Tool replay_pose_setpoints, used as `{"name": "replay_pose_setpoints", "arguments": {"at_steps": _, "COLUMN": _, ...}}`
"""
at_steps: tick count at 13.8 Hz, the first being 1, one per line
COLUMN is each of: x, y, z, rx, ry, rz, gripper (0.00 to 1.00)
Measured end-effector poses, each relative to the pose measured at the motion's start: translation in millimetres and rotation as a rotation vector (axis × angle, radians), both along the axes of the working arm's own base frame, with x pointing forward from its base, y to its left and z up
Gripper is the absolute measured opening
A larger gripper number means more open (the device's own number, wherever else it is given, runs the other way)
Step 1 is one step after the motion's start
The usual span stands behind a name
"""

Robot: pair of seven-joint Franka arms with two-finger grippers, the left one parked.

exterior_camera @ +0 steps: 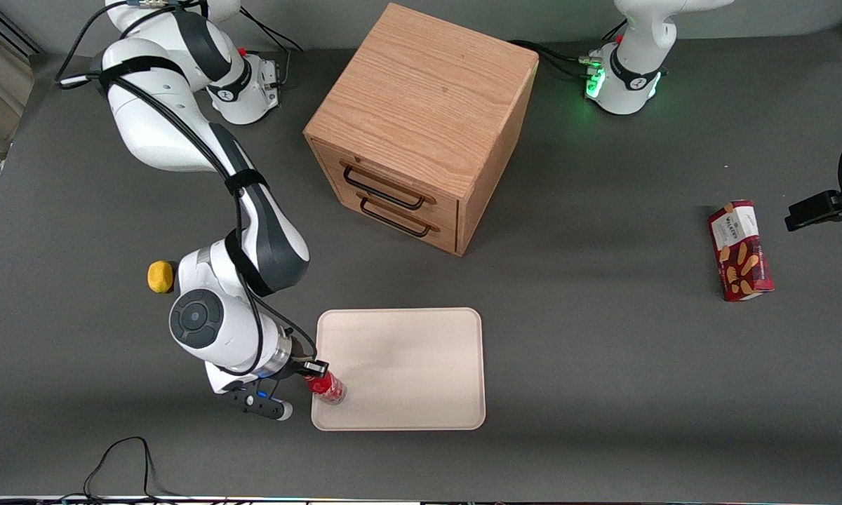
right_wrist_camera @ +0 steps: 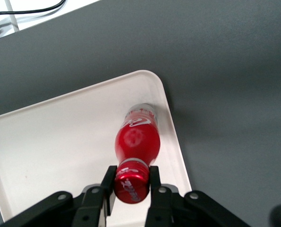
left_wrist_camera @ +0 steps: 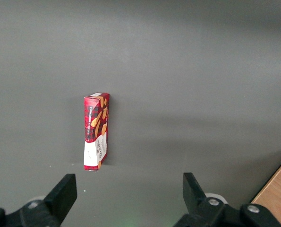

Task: Place coke bottle on tray
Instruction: 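Lower the bottle onto the tray and open the right gripper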

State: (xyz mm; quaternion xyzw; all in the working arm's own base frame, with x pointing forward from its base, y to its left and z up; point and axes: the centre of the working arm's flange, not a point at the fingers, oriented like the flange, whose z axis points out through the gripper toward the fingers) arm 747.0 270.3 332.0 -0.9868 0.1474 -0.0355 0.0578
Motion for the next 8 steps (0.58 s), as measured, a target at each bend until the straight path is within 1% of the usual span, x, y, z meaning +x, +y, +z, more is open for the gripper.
{"name": "replay_pose_setpoints", "arguments": {"at_steps": 3, "x": 1.8, "y": -1.1, "z": -3.2, "rx": -0.026, "ry": -0.019, "rz": 0.008, "gripper": 0.66}}
{"name": "replay_pose_setpoints", "arguments": {"at_steps": 4, "x": 1.9, "y": -1.2, "z": -4.1, "rx": -0.03, "ry": -0.02, "rz": 0.009, "gripper": 0.78}}
{"name": "replay_pose_setpoints", "arguments": {"at_steps": 6, "x": 2.0, "y": -0.9, "z": -4.8, "rx": -0.032, "ry": -0.021, "rz": 0.009, "gripper": 0.96}}
{"name": "replay_pose_setpoints", "arguments": {"at_steps": 7, "x": 2.0, "y": -0.7, "z": -4.8, "rx": -0.032, "ry": -0.021, "rz": 0.01, "gripper": 1.0}}
{"name": "replay_pose_setpoints", "arguments": {"at_steps": 8, "x": 2.2, "y": -0.7, "z": -4.8, "rx": -0.033, "ry": -0.022, "rz": 0.01, "gripper": 1.0}}
